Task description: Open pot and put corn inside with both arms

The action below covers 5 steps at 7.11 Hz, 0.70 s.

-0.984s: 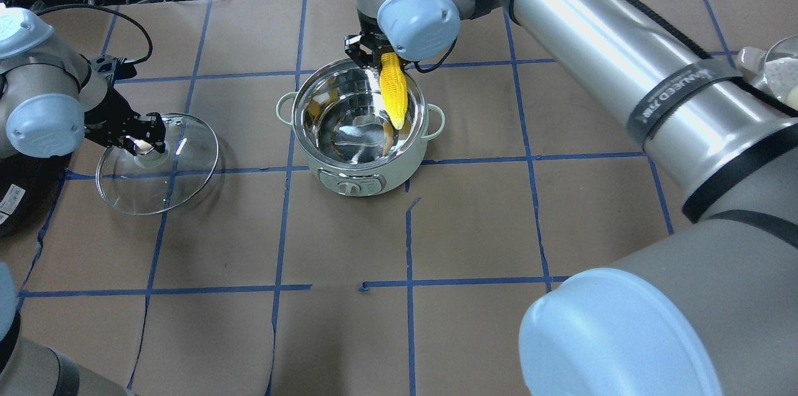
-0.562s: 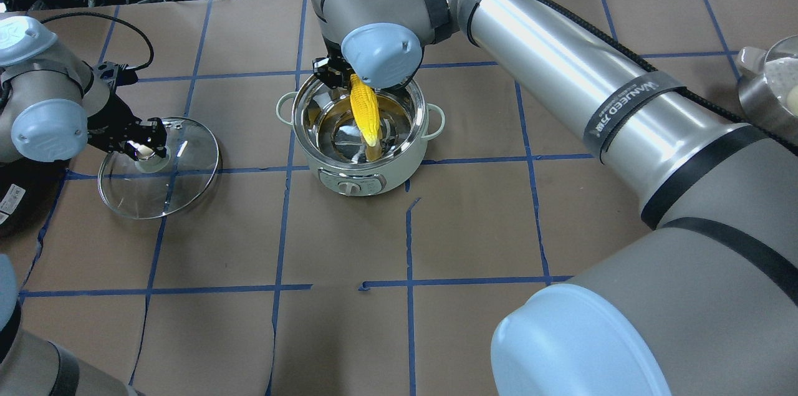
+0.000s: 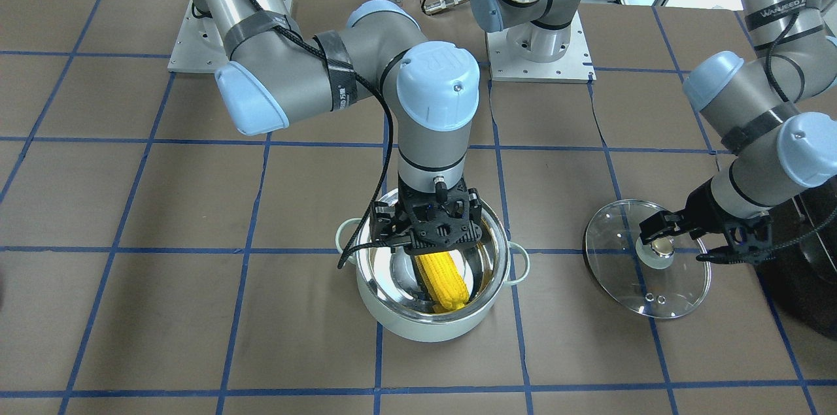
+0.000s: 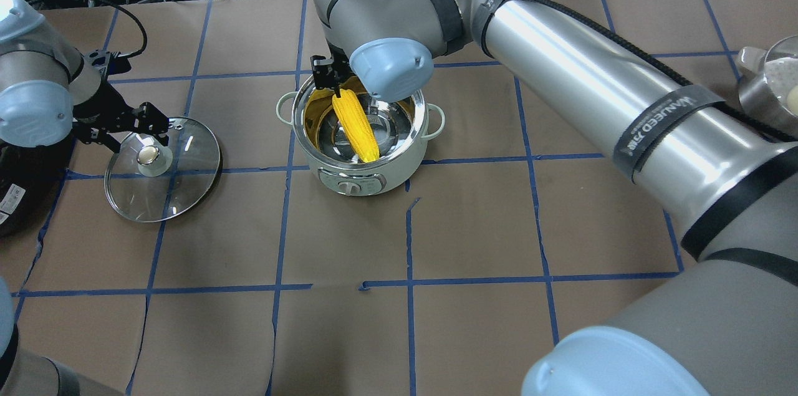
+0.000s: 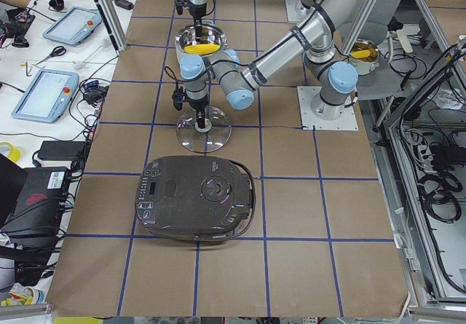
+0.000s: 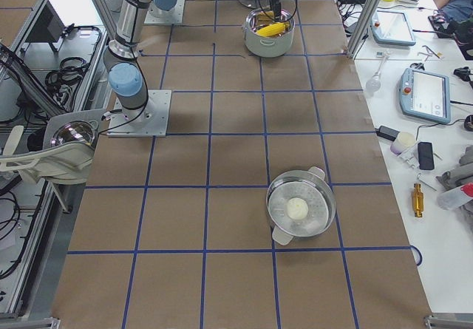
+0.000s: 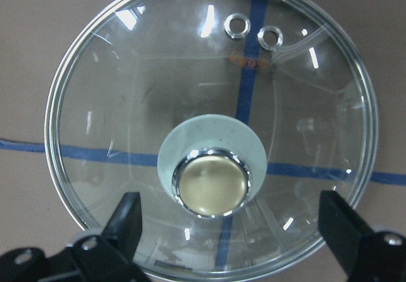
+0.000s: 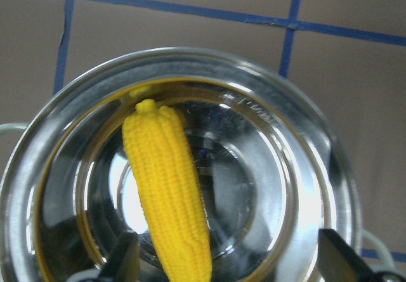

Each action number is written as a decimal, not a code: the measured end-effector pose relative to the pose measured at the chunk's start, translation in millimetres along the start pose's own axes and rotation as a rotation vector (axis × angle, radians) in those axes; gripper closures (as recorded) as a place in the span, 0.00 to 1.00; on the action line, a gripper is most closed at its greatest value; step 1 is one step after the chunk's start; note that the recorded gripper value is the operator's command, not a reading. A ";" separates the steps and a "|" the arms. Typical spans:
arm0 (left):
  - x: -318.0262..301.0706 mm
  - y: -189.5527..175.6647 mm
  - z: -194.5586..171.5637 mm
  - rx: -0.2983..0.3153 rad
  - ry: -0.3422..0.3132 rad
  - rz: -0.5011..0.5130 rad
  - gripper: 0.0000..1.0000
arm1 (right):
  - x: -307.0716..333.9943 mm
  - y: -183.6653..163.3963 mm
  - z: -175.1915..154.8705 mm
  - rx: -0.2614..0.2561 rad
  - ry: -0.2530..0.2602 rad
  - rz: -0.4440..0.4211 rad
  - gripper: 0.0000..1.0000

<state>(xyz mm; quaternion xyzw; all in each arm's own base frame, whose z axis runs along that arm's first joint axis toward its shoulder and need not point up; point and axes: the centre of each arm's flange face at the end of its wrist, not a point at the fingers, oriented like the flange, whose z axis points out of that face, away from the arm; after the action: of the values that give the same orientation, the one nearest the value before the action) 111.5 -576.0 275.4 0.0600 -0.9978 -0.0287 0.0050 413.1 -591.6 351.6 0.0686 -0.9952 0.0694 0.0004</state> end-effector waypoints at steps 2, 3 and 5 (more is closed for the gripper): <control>53.5 10.0 -64.8 0.006 -0.013 0.001 0.00 | 92.8 -15.4 -25.6 -0.046 0.002 0.124 0.00; 96.0 22.1 -96.2 0.029 -0.034 0.015 0.00 | 141.3 -12.2 -51.6 -0.080 -0.009 0.180 0.00; 164.5 55.6 -152.3 0.071 -0.054 0.002 0.00 | 223.1 14.3 -93.5 -0.149 0.004 0.165 0.00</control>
<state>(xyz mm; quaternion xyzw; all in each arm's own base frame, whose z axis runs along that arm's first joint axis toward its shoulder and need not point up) -56.4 -549.3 431.7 0.0581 -0.9980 0.0050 -0.0239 189.3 -595.1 444.6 -0.0140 -0.9999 -0.0050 0.0019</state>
